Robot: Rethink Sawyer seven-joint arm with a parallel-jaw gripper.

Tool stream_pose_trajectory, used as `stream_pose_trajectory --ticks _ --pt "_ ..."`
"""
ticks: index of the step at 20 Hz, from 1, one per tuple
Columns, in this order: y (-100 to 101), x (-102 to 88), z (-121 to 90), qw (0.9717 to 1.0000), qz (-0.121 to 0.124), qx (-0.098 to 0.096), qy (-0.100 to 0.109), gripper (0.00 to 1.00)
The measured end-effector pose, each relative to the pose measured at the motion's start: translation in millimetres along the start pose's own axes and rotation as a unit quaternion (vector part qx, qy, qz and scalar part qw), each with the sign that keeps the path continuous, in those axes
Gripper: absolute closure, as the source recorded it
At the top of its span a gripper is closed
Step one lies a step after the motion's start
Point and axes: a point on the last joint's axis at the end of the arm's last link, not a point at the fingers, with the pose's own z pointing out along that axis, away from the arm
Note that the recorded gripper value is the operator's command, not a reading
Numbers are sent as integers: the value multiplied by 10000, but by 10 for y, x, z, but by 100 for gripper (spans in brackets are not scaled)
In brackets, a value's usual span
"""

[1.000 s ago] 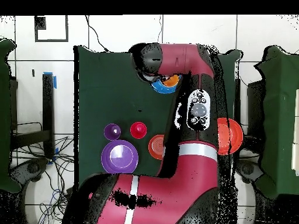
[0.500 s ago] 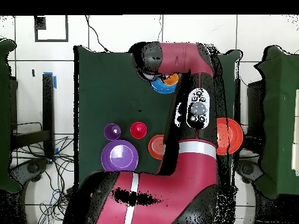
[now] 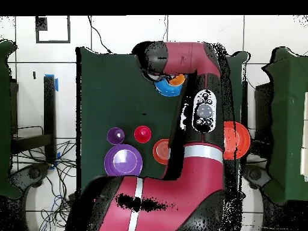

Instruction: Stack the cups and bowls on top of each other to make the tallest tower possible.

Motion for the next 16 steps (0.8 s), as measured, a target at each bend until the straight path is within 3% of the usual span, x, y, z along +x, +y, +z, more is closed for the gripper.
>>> stream_pose_trajectory --ticks 16 --pt "101 -67 -40 9999 -9 -72 -122 100"
